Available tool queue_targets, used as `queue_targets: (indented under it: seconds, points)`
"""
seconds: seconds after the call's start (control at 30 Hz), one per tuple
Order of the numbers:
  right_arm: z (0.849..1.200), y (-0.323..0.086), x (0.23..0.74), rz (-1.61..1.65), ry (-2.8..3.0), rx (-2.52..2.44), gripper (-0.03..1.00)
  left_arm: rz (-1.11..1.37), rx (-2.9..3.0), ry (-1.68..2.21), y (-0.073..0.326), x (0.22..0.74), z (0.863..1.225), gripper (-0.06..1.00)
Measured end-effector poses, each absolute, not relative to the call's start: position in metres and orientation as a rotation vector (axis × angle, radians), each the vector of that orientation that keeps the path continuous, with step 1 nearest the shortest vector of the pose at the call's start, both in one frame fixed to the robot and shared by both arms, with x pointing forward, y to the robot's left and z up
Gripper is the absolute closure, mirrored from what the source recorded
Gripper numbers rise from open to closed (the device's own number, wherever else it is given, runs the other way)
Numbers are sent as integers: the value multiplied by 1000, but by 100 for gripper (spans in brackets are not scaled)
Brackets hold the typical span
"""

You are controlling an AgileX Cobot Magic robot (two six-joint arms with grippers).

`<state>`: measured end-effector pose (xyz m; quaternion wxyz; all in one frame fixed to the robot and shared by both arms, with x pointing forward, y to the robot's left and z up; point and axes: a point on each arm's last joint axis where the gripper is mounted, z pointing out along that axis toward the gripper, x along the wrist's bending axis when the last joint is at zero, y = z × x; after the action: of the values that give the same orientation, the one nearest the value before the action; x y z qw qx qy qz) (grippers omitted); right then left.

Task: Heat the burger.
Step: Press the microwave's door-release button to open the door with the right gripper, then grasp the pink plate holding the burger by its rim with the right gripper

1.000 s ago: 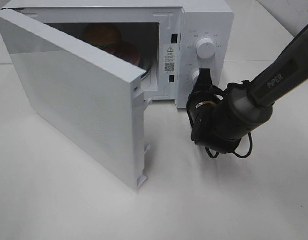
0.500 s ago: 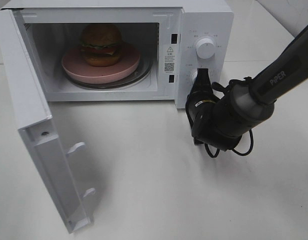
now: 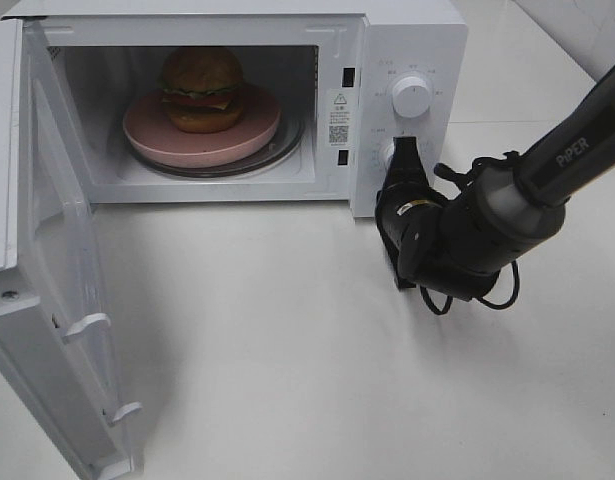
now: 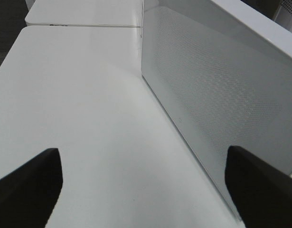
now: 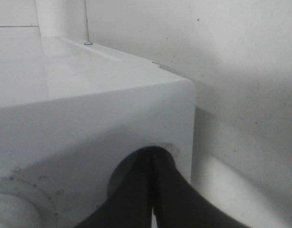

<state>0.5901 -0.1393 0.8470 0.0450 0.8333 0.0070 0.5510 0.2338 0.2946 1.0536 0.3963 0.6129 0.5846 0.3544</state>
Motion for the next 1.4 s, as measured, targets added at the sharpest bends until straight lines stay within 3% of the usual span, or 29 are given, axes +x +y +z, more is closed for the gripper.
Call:
queue_targets:
  seconds: [0.33, 0.63, 1.1, 1.4]
  points:
    - [857, -144, 578, 1669, 134, 2550, 96, 898, 1553, 1481, 295, 234, 1054, 7]
    - [852, -142, 556, 1459, 414, 2695, 96, 898, 1553, 1481, 295, 234, 1054, 7]
    - [912, -136, 528, 1392, 1174, 2483, 96, 898, 1553, 1481, 295, 234, 1054, 7]
    - [925, -136, 511, 1179, 1583, 2335, 96, 898, 1553, 1481, 295, 234, 1054, 7]
